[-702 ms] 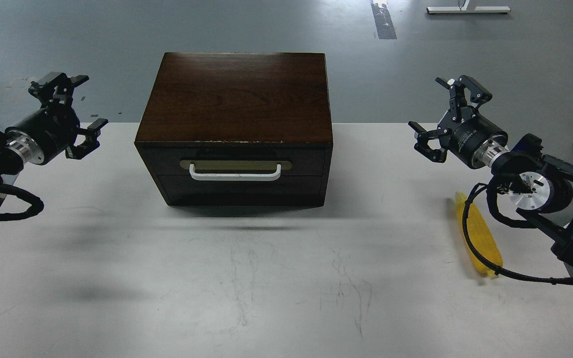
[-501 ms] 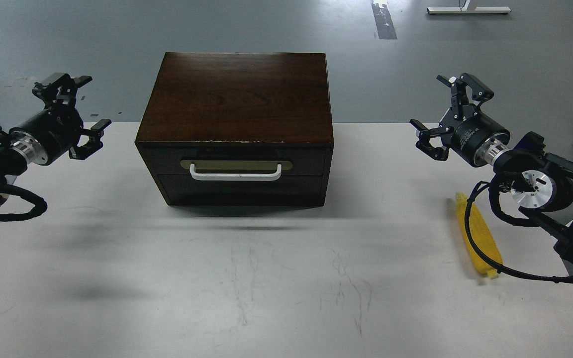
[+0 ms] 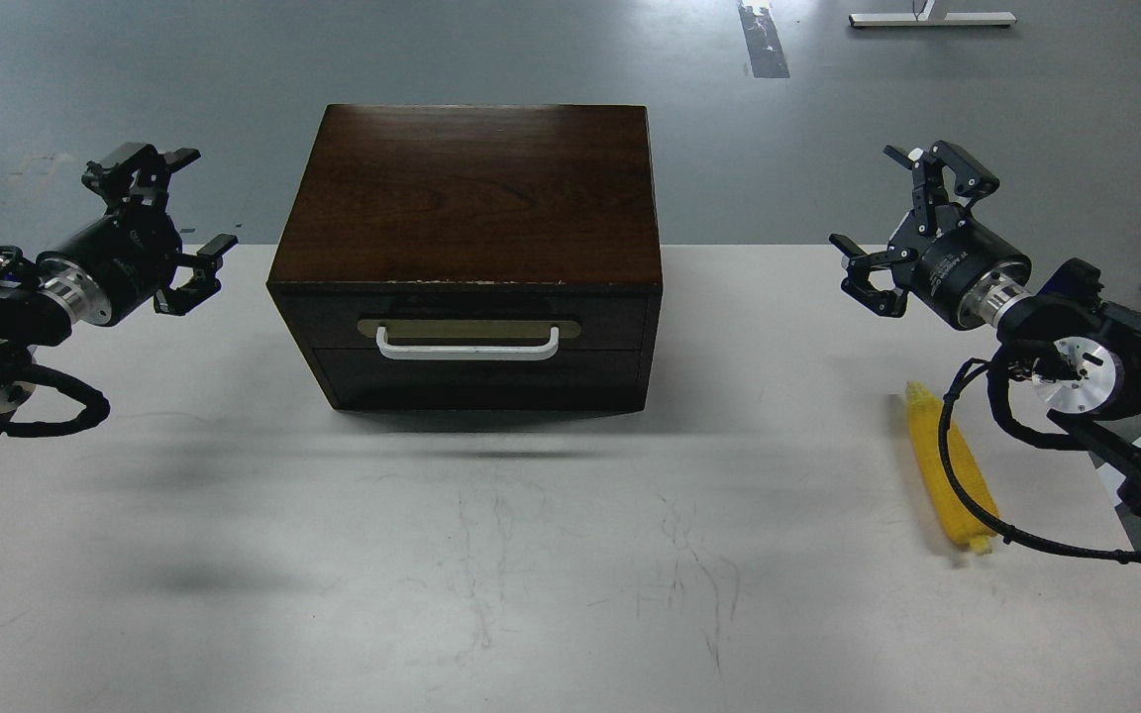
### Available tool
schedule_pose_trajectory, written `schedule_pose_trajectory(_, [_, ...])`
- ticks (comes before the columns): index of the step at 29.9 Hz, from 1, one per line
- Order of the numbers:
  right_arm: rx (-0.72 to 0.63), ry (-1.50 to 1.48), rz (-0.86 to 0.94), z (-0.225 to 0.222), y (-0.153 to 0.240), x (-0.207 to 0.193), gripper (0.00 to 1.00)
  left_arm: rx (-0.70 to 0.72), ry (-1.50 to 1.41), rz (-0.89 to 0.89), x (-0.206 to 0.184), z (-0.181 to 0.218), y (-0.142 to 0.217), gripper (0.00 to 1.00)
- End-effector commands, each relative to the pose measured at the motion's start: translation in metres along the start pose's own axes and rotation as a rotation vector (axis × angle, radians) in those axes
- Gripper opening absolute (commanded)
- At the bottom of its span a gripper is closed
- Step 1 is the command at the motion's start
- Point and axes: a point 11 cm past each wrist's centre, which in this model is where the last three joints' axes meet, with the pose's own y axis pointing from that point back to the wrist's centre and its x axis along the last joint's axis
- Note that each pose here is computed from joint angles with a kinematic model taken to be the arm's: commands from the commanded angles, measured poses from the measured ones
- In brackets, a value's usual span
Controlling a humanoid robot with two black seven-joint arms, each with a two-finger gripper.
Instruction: Put corn in drawer with both arms
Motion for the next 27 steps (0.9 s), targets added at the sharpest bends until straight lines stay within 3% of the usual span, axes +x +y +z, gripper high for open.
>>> schedule_pose_trajectory(1, [0.002, -0.001, -0.004, -0.0006, -0.0004, -0.0009, 1.00, -0.001, -0.001, 0.002, 0.0008, 0.0002, 0.0006, 0.98])
schedule_pose_trajectory(27, [-0.002, 0.002, -0.005, 0.0032, 0.0006, -0.0002, 1.00, 0.001, -0.003, 0.010, 0.0045, 0.0004, 0.0034, 0.98])
